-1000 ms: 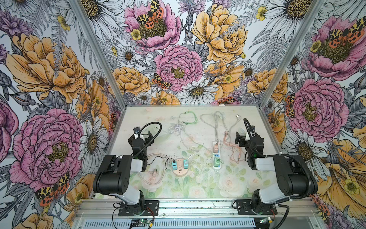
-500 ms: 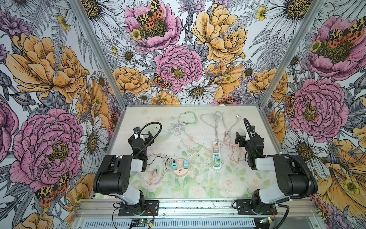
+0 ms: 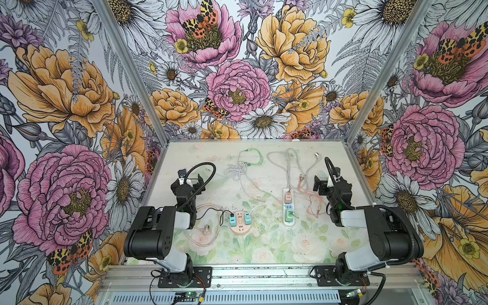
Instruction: Insert the plug
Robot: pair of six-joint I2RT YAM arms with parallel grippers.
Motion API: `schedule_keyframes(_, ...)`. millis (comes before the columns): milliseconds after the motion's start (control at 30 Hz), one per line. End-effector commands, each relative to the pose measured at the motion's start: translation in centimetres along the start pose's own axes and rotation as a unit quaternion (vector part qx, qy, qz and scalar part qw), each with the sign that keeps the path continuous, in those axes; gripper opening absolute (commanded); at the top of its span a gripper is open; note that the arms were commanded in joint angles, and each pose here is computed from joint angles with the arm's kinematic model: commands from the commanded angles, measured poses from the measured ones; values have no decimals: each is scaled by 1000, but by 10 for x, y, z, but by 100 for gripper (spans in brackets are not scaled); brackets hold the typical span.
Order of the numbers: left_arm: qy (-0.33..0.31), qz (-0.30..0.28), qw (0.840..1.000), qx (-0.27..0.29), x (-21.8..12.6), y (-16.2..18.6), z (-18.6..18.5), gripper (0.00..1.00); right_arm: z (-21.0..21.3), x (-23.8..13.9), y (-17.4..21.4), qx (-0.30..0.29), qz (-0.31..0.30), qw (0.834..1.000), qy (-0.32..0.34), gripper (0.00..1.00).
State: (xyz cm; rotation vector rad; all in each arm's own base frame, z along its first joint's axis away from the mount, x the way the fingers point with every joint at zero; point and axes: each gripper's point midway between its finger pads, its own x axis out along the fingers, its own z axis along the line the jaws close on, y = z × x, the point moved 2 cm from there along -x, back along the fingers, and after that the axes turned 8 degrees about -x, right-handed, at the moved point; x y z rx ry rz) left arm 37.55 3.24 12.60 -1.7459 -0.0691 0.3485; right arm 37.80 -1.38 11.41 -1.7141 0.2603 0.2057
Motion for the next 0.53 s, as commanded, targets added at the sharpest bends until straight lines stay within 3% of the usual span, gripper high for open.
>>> schedule_keyframes(0, -3, -17, 1000, -1, 2, -10, -2, 99, -3, 5, -5, 5, -5, 1000, 10, 99)
schedule_keyframes(500, -2, -16, 1000, 0, 2, -10, -2, 99, -4, 5, -4, 8, -4, 1000, 6, 99)
